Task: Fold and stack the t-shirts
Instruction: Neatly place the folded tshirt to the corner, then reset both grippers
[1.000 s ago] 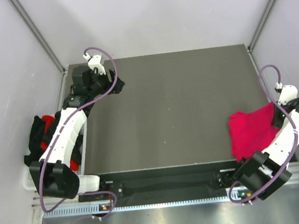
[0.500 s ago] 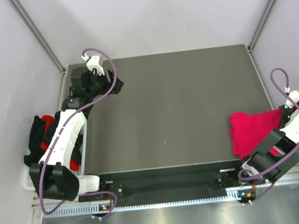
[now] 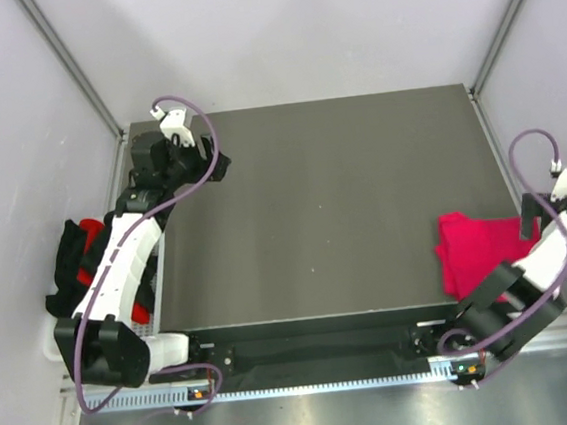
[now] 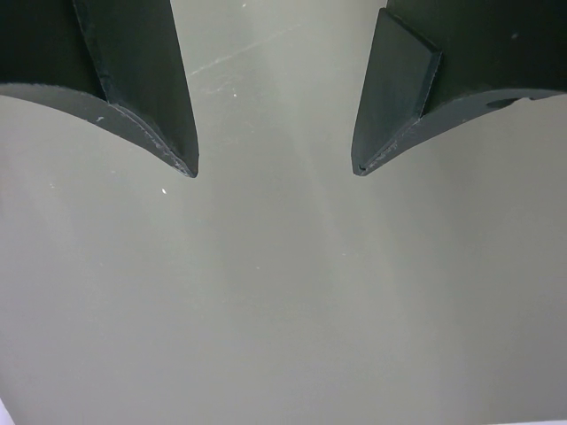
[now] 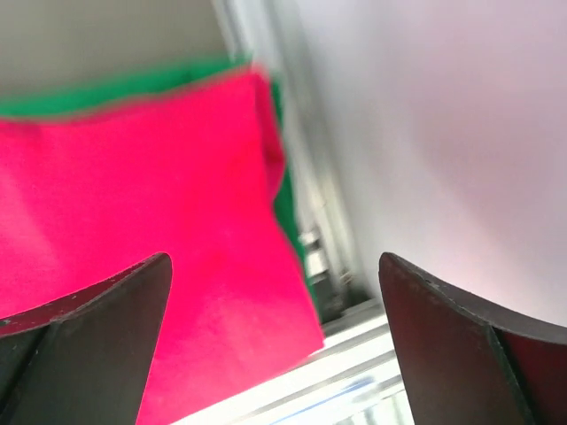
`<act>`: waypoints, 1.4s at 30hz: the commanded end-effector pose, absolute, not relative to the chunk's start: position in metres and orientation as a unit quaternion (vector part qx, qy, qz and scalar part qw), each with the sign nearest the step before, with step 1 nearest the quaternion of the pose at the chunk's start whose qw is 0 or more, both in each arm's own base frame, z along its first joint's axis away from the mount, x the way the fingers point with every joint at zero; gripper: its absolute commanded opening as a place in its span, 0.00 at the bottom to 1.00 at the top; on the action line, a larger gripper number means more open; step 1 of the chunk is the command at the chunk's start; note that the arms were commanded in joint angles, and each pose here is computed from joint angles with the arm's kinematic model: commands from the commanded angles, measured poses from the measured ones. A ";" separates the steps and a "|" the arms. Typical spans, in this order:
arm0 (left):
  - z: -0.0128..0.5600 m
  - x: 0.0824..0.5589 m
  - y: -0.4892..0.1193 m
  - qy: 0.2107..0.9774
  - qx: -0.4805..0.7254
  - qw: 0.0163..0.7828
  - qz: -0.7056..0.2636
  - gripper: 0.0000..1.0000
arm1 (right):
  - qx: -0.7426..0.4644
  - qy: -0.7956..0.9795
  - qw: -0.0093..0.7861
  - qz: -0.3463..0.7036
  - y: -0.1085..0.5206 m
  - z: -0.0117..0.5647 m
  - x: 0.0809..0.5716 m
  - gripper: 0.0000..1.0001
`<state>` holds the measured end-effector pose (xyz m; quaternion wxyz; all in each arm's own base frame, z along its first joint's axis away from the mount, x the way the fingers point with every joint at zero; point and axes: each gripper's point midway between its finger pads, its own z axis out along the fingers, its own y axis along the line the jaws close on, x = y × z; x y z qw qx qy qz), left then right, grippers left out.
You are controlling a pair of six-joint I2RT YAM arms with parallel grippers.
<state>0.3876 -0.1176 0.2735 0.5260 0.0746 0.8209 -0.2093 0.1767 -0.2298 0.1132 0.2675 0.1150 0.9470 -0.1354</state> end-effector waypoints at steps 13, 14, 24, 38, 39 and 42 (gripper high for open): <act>0.282 0.357 -0.100 0.807 0.129 0.553 -0.161 0.99 | -0.083 0.879 0.458 0.106 -0.062 0.220 0.240 1.00; 0.275 0.357 -0.091 0.820 0.111 0.543 -0.142 0.99 | -0.103 0.872 0.466 0.107 -0.052 0.225 0.247 1.00; 0.279 0.377 -0.061 0.840 0.066 0.535 -0.064 0.99 | -0.092 0.770 0.609 0.167 0.053 0.317 0.329 1.00; 0.248 0.361 -0.071 0.823 0.034 0.556 -0.112 0.99 | -0.204 0.813 0.491 0.235 0.161 0.287 0.393 1.00; 0.247 0.360 -0.072 0.824 0.049 0.554 -0.109 0.99 | -0.209 0.813 0.488 0.237 0.163 0.283 0.393 1.00; 0.253 0.354 -0.085 0.818 0.096 0.551 -0.136 0.99 | -0.234 0.808 0.475 0.259 0.173 0.276 0.388 1.00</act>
